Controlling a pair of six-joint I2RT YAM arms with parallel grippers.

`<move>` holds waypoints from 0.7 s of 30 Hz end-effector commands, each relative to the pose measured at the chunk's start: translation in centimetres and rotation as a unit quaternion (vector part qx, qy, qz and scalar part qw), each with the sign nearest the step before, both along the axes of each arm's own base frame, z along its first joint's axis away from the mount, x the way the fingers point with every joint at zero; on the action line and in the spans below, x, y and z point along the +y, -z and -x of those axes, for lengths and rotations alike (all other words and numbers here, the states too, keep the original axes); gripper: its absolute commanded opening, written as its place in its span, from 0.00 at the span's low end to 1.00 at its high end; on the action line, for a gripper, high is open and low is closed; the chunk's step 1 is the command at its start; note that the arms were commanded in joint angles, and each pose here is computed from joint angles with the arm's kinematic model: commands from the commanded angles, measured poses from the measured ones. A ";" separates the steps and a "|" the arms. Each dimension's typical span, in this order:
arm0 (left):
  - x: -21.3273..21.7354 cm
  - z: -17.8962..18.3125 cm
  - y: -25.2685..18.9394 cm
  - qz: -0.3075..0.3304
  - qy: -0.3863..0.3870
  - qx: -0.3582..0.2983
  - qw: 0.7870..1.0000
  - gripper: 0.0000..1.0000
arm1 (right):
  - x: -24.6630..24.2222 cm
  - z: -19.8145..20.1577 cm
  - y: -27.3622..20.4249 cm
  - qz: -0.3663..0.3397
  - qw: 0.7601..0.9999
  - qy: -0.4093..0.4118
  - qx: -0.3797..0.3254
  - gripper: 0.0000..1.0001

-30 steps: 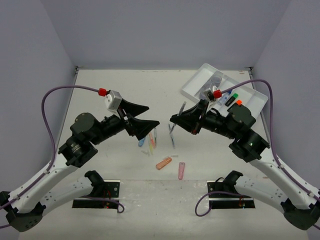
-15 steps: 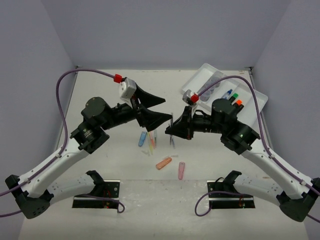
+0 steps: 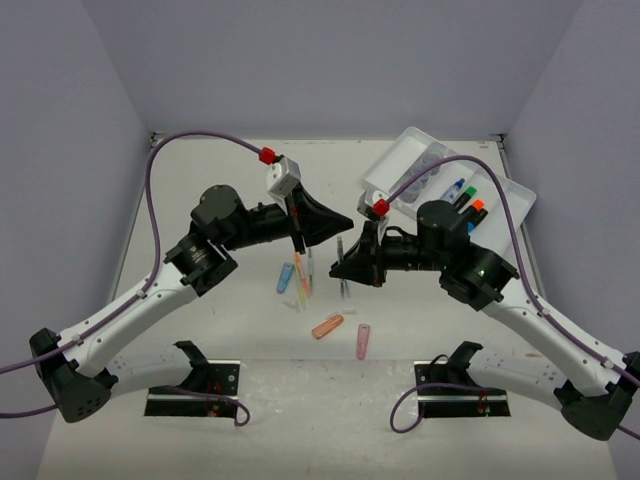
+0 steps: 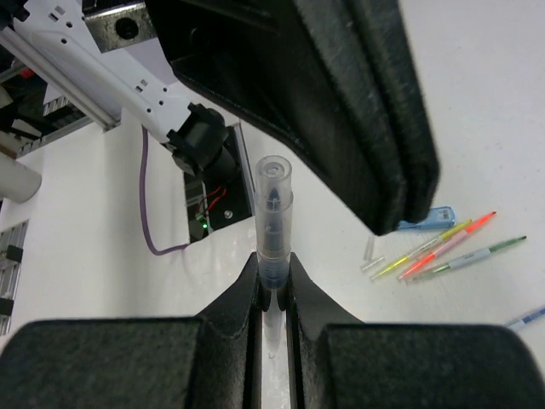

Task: Sort the stationery into containers
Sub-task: Close the pen cap on the pen.

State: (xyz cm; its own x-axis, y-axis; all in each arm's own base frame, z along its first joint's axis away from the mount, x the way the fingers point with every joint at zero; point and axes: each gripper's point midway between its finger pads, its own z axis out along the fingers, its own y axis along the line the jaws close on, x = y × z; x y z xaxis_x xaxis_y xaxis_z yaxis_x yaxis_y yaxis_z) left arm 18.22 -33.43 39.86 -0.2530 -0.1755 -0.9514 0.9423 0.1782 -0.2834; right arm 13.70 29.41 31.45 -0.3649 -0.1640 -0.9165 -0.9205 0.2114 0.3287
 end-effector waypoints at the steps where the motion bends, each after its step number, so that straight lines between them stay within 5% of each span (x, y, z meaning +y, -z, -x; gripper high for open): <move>1: 0.2 1.2 -0.5 0.020 0.023 -0.011 0.999 0.00 | -0.2 -1.0 -3.1 -0.030 0.998 0.030 -0.038 0.00; 12: 0.8 2.1 1.1 0.020 0.030 -0.001 0.999 0.00 | 0.4 -1.7 -4.3 -0.036 0.998 0.040 -0.036 0.00; 21: 3.5 -3.5 -0.5 0.012 -0.160 0.035 0.986 0.00 | 1.1 -0.5 -0.6 -0.006 1.000 -0.015 -0.010 0.00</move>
